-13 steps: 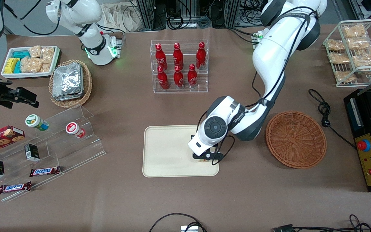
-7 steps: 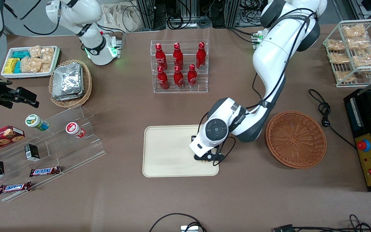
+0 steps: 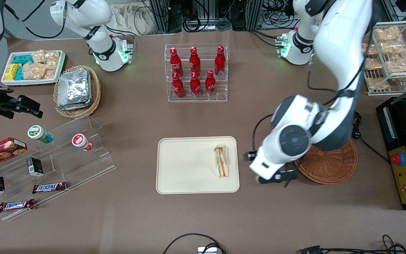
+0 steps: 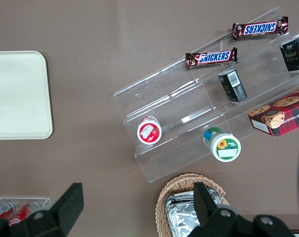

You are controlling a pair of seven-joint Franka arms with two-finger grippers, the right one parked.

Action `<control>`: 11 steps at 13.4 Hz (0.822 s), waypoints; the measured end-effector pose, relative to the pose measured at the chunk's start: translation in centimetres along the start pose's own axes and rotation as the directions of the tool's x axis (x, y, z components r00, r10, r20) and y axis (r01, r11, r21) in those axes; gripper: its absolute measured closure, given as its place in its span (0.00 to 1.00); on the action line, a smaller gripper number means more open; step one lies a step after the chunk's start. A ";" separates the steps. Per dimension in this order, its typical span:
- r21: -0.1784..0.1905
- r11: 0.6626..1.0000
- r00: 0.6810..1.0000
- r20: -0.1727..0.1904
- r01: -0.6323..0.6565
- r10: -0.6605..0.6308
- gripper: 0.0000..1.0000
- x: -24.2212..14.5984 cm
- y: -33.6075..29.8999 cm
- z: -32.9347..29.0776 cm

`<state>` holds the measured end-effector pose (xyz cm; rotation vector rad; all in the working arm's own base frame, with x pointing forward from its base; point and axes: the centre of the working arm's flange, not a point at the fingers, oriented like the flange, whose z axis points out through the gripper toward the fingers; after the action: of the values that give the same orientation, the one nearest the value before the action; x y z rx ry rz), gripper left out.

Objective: Place sandwich from basket to tray

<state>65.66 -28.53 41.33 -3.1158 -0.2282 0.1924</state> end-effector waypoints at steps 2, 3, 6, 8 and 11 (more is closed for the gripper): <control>-0.050 0.997 0.997 -0.048 0.056 -0.058 0.00 -2.0 -4.3 -2.7; -0.055 0.995 0.994 -0.073 0.077 -0.081 0.00 -3.5 -6.2 -3.3; -0.004 0.991 0.987 -0.093 0.135 -0.134 0.00 -8.4 -11.7 -2.5; 0.022 0.991 0.988 -0.090 0.130 -0.127 0.00 -9.4 -14.5 -2.8; 0.040 0.996 0.995 -0.076 0.075 -0.072 0.00 -8.9 -18.0 -4.3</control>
<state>54.90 -12.02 47.09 -3.0586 -0.3322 0.0792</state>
